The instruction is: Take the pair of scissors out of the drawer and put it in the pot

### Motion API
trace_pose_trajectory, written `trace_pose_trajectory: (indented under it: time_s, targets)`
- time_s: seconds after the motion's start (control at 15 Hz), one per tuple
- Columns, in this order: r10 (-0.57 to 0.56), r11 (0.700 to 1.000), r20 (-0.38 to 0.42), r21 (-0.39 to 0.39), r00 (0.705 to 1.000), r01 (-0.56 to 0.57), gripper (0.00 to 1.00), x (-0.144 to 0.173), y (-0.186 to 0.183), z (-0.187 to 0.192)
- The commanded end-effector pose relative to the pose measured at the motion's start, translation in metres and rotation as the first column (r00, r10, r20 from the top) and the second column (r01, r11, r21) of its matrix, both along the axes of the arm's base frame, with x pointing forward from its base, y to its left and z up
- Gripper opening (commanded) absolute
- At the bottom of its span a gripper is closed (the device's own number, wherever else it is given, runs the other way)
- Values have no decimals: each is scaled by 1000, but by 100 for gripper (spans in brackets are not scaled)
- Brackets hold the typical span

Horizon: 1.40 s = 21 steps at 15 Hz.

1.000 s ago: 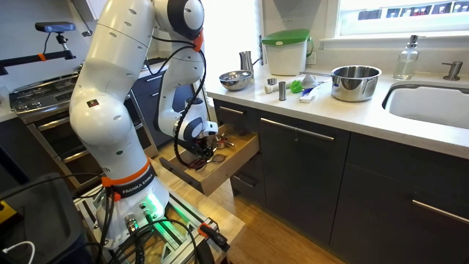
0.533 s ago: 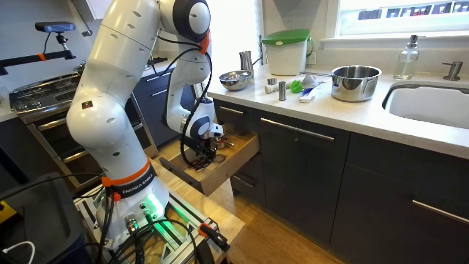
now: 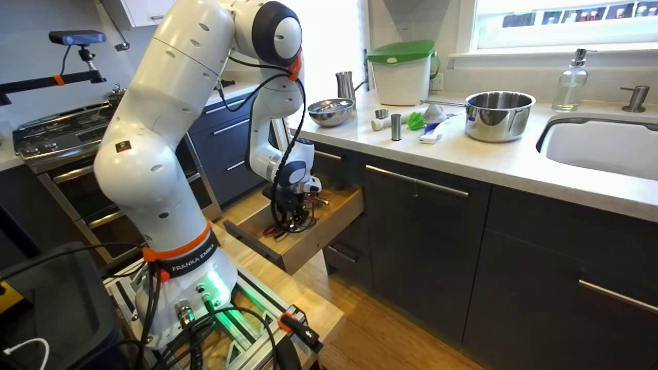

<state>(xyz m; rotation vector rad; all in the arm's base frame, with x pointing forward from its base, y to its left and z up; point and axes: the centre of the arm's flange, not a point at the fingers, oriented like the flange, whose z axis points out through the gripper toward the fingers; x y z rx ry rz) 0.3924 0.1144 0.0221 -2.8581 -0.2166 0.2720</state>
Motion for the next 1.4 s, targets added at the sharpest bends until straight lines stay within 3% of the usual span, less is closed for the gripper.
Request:
trace_pose_trajectory:
  time_s: [0.0, 0.8, 0.93, 1.13, 1.33]
  targets:
    - [39, 999, -54, 2, 998, -39, 58, 12, 11, -16]
    - [64, 996, -137, -58, 989, -72, 44, 5, 12, -18]
    - [70, 995, -134, -60, 989, -79, 67, 6, 13, -17]
    - [76, 994, -126, -74, 989, -86, 88, 5, 12, -14]
    - [75, 994, -117, -77, 990, -84, 91, 2, 9, -12]
